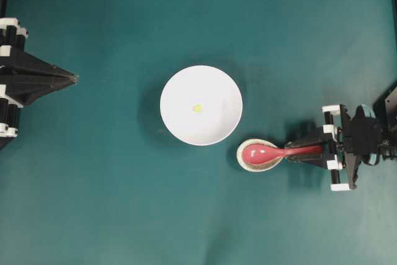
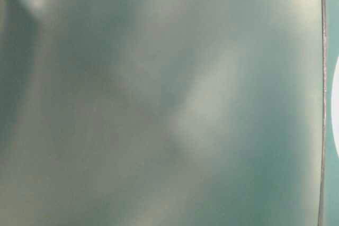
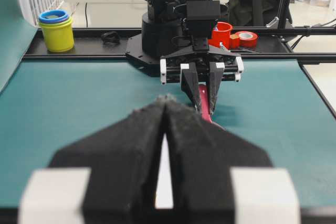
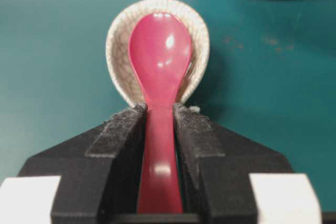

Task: Scoop the yellow hexagonal prism block from the bowl with a spoon using the right arm.
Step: 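Lift the spoon and carry it up over the white bowl, then lower the spoon bowl into the white bowl beside the yellow block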

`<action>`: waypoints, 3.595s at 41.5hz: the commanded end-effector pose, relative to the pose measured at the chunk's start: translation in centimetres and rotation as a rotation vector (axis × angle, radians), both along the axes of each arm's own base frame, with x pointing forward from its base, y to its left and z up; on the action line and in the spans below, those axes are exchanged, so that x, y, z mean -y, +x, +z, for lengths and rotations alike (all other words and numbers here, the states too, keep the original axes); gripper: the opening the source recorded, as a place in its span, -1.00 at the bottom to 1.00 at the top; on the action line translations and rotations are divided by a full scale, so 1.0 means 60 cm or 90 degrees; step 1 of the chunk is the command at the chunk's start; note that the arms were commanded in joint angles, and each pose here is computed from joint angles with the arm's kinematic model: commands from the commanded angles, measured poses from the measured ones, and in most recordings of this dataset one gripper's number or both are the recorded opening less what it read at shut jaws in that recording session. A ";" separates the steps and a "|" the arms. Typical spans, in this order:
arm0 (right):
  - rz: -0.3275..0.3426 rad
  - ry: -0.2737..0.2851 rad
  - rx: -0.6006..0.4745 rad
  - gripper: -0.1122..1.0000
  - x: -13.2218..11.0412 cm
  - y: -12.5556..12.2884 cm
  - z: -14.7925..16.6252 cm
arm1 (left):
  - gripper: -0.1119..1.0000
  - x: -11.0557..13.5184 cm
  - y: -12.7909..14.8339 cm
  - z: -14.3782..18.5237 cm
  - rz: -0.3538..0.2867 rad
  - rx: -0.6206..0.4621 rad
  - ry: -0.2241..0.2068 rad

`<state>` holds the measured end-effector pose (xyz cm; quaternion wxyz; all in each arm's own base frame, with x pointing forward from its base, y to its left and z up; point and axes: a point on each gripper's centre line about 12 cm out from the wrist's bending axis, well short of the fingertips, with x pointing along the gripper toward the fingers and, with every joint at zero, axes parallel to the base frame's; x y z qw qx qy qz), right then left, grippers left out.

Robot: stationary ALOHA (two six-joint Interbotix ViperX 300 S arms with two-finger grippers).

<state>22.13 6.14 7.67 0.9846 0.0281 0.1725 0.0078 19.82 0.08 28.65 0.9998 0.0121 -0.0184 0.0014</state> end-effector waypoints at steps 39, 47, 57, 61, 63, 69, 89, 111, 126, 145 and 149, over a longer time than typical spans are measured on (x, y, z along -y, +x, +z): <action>-0.066 0.066 0.009 -0.36 0.062 0.059 0.161 | -0.80 0.000 0.004 0.008 0.000 -0.013 0.001; -0.073 0.059 -0.055 -0.36 0.091 0.087 0.191 | -0.80 0.000 0.005 0.007 0.000 -0.015 0.002; -0.050 0.062 -0.132 -0.36 0.113 0.124 0.234 | -0.80 0.000 0.007 0.006 0.000 -0.017 0.003; -0.050 0.067 -0.153 -0.36 0.125 0.136 0.249 | -0.80 -0.001 0.007 0.006 0.001 -0.017 0.003; -0.054 0.068 -0.163 -0.36 0.133 0.142 0.254 | -0.80 0.000 0.007 0.006 0.000 -0.017 0.002; -0.058 0.076 -0.202 -0.36 0.148 0.162 0.252 | -0.80 -0.001 0.007 0.006 0.001 -0.016 0.003; -0.013 0.077 -0.374 -0.36 0.169 0.237 0.223 | -0.80 -0.001 0.007 0.007 0.001 -0.013 0.002; -0.003 0.081 -0.420 -0.36 0.170 0.251 0.197 | -0.80 -0.001 0.007 0.008 0.001 -0.012 0.002; -0.005 0.084 -0.443 -0.36 0.171 0.255 0.171 | -0.80 -0.001 0.007 0.007 0.001 -0.013 0.002; -0.016 0.069 -0.394 -0.36 0.171 0.276 0.171 | -0.80 -0.001 0.007 0.007 0.001 -0.013 0.002; -0.015 0.064 -0.383 -0.36 0.168 0.283 0.171 | -0.80 -0.001 0.007 0.007 0.001 -0.013 0.002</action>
